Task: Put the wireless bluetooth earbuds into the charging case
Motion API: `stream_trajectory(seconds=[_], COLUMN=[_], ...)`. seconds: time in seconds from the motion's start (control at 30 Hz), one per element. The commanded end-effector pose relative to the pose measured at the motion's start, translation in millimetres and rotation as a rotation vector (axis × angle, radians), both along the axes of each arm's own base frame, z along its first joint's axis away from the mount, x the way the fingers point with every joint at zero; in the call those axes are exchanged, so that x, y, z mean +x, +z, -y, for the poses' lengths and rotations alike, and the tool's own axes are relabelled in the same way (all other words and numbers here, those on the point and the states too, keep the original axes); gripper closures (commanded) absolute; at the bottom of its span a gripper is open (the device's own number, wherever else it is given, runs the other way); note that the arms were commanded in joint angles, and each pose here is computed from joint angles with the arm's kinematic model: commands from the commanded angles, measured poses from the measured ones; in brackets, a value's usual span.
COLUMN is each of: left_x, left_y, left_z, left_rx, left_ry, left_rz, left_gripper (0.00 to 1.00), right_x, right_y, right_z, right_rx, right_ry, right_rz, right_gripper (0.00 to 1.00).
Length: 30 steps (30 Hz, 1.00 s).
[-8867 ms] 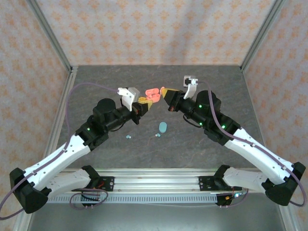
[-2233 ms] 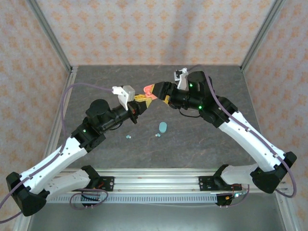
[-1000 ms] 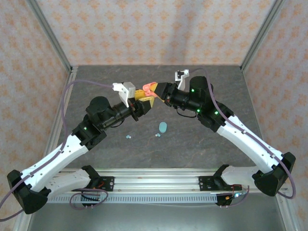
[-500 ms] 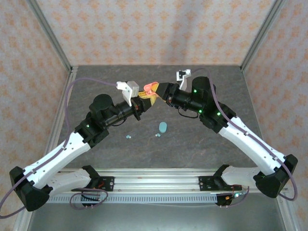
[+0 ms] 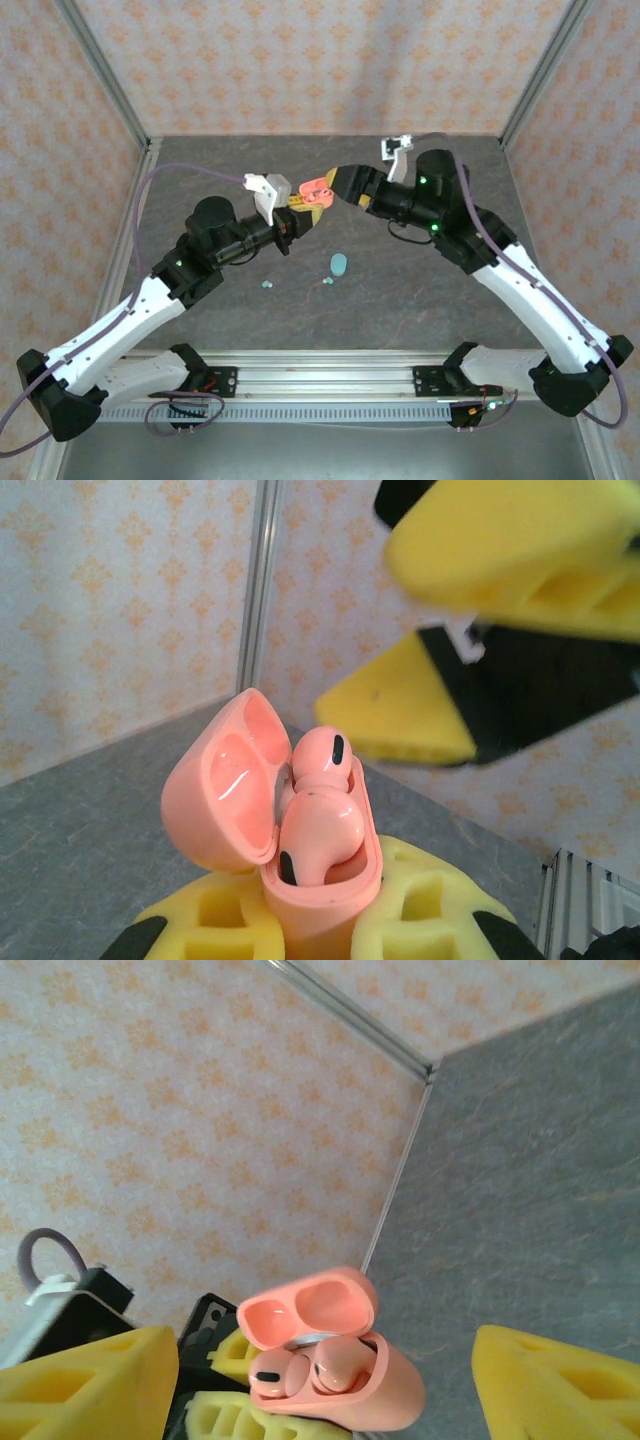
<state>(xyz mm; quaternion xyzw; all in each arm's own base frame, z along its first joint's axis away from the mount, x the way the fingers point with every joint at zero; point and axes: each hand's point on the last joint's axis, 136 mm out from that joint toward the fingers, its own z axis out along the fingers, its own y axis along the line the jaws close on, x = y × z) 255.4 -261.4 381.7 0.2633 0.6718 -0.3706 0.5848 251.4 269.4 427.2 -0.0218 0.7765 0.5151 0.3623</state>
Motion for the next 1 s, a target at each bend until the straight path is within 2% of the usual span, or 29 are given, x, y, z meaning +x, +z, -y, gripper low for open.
stream_trajectory(seconds=[0.0,0.13,0.33,0.47,0.6,0.73,0.83,0.97], left_x=[-16,-28,-40,-41,-38,-32,-27,-23], left_y=[23,24,23,22,21,22,23,23], left_z=[-5,-1,6,10,11,10,9,11], left_rx=[-0.015,-0.009,0.011,0.021,0.029,0.017,-0.004,-0.016], left_ry=[-0.050,-0.109,-0.196,-0.224,-0.218,-0.195,-0.188,-0.190], left_rz=[0.073,0.100,0.128,0.125,0.105,0.085,0.072,0.057], left_gripper=[1.00,1.00,1.00,1.00,1.00,1.00,1.00,1.00], right_x=[-7,3,27,29,16,-3,-18,-35], right_y=[16,9,-16,-24,-21,-19,-18,-13], right_z=[21,25,6,-16,-32,-26,-15,-2], right_rx=[-0.074,-0.097,-0.098,-0.054,0.011,0.023,0.012,0.023], right_ry=[-0.017,-0.008,0.051,0.167,0.307,0.353,0.341,0.328], right_rz=[0.075,0.010,-0.085,-0.116,-0.125,-0.100,-0.066,-0.030], right_gripper=[0.22,0.26,0.47,0.60,0.66,0.66,0.56,0.48])
